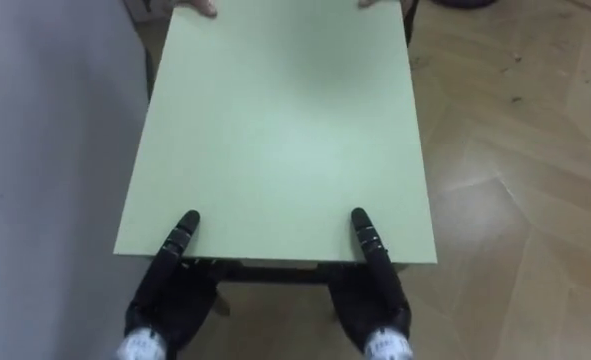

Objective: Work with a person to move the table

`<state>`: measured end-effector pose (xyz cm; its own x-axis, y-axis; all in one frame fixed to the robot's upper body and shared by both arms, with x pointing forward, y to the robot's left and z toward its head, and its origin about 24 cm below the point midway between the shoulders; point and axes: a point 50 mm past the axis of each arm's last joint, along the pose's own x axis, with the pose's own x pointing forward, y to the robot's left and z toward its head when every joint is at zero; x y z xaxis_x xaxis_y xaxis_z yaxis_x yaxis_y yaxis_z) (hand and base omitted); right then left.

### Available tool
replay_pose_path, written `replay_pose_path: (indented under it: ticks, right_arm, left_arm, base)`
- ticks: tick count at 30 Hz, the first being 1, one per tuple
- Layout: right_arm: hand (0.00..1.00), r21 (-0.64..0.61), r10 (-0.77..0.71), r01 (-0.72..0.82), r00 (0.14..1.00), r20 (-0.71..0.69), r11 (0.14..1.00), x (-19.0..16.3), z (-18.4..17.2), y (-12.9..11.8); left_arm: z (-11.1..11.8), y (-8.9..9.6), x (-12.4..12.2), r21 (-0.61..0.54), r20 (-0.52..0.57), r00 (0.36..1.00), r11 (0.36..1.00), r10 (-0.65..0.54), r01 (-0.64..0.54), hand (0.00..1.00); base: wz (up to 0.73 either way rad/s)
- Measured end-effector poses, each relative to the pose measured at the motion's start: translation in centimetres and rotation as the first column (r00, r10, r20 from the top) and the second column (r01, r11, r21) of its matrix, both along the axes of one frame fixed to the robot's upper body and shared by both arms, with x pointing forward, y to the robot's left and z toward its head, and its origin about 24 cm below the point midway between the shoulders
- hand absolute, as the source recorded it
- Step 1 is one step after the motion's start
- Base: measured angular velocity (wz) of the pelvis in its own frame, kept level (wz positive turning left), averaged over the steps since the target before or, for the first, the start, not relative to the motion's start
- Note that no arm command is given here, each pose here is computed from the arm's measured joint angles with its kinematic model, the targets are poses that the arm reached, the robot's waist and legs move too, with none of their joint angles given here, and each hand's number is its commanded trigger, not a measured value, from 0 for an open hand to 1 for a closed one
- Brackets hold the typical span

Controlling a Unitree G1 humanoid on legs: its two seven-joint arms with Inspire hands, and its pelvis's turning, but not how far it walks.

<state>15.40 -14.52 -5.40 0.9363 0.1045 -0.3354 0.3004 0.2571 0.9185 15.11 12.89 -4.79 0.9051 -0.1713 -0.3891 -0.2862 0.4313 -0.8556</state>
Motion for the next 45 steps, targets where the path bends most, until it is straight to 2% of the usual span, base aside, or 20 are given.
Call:
replay_pose_path:
  ticks: [11,18,40,41,42,43,44,45]
  right_arm:
    - [1.0,-0.016,0.039,-0.039,0.999,-0.016,0.999,1.2,-0.1,1.1]
    - [1.0,-0.021,0.057,-0.059,0.997,-0.052,0.998,1.5,-0.9,1.6]
    - [1.0,-0.055,0.055,-0.059,0.995,-0.084,0.997,1.0,-1.6,1.1]
    - [0.99,-0.061,0.055,-0.06,0.995,-0.087,0.996,0.9,-1.6,1.1]
    - [0.47,-0.063,0.056,-0.062,0.994,-0.09,0.996,0.8,-1.7,1.0]
    - [0.02,-0.064,0.057,-0.063,0.994,-0.091,0.996,0.8,-1.7,1.0]
    - [0.0,-0.065,0.058,-0.064,0.994,-0.091,0.996,0.8,-1.7,1.0]
    - [0.0,-0.063,0.06,-0.066,0.994,-0.092,0.996,0.8,-1.7,1.0]
  left_arm:
    - [-0.2,0.6,-0.1,0.007,-0.02,0.998,0.998,0.064,-0.064,1.0]
    - [-0.7,1.0,-0.2,0.028,-0.074,0.993,0.995,0.095,-0.093,1.0]
    - [-1.8,0.4,-0.8,0.043,-0.112,0.99,0.996,0.088,-0.084,1.0]
    - [-2.0,0.4,-0.9,0.053,-0.11,0.991,0.996,0.079,-0.074,0.94]
    - [-2.2,0.4,-1.0,0.058,-0.11,0.991,0.996,0.071,-0.065,0.63]
    - [-2.2,0.3,-1.0,0.061,-0.11,0.992,0.996,0.067,-0.06,0.21]
    - [-2.3,0.3,-1.0,0.06,-0.109,0.992,0.997,0.062,-0.056,0.0]
    - [-2.3,0.4,-1.1,0.058,-0.108,0.992,0.997,0.059,-0.053,0.0]
  base:
    - [0.12]
    - [0.07]
    - [-0.01]
    - [0.0]
    - [0.0]
    - [0.0]
    - [0.0]
    - [0.0]
